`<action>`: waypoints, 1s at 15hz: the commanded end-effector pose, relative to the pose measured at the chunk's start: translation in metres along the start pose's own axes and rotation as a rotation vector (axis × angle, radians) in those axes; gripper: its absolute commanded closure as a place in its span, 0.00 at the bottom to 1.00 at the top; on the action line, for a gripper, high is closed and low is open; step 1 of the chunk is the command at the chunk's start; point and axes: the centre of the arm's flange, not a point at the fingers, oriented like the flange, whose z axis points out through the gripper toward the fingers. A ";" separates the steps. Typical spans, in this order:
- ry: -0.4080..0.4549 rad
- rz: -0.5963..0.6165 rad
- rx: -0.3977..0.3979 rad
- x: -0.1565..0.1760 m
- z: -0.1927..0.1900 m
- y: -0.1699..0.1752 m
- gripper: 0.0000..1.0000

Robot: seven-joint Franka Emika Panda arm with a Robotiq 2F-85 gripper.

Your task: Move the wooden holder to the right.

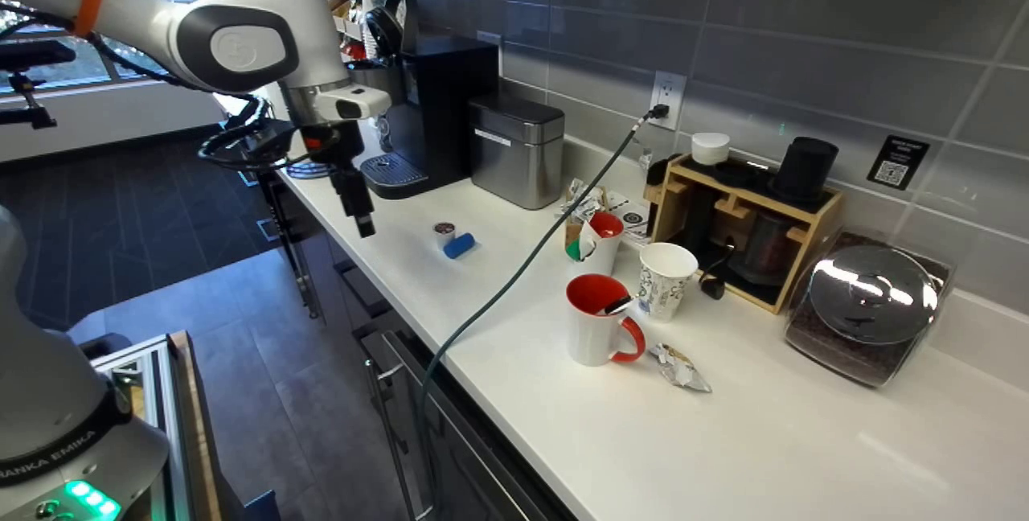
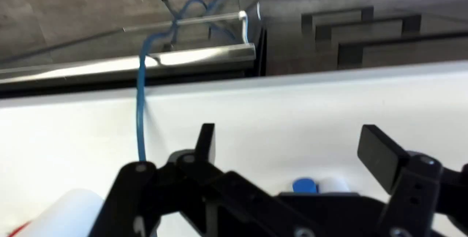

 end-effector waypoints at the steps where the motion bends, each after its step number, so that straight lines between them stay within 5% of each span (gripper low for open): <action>1: 0.198 -0.008 0.105 0.087 0.016 -0.020 0.00; 5: 0.391 -0.221 0.135 0.170 0.013 -0.030 0.00; 10: 0.378 -0.506 0.047 0.262 0.037 -0.037 0.00; 13: 0.352 -0.650 -0.022 0.305 0.057 -0.013 0.00; 14: 0.347 -0.693 -0.060 0.315 0.062 0.001 0.00; 15: 0.365 -0.612 -0.009 0.271 0.053 -0.016 0.00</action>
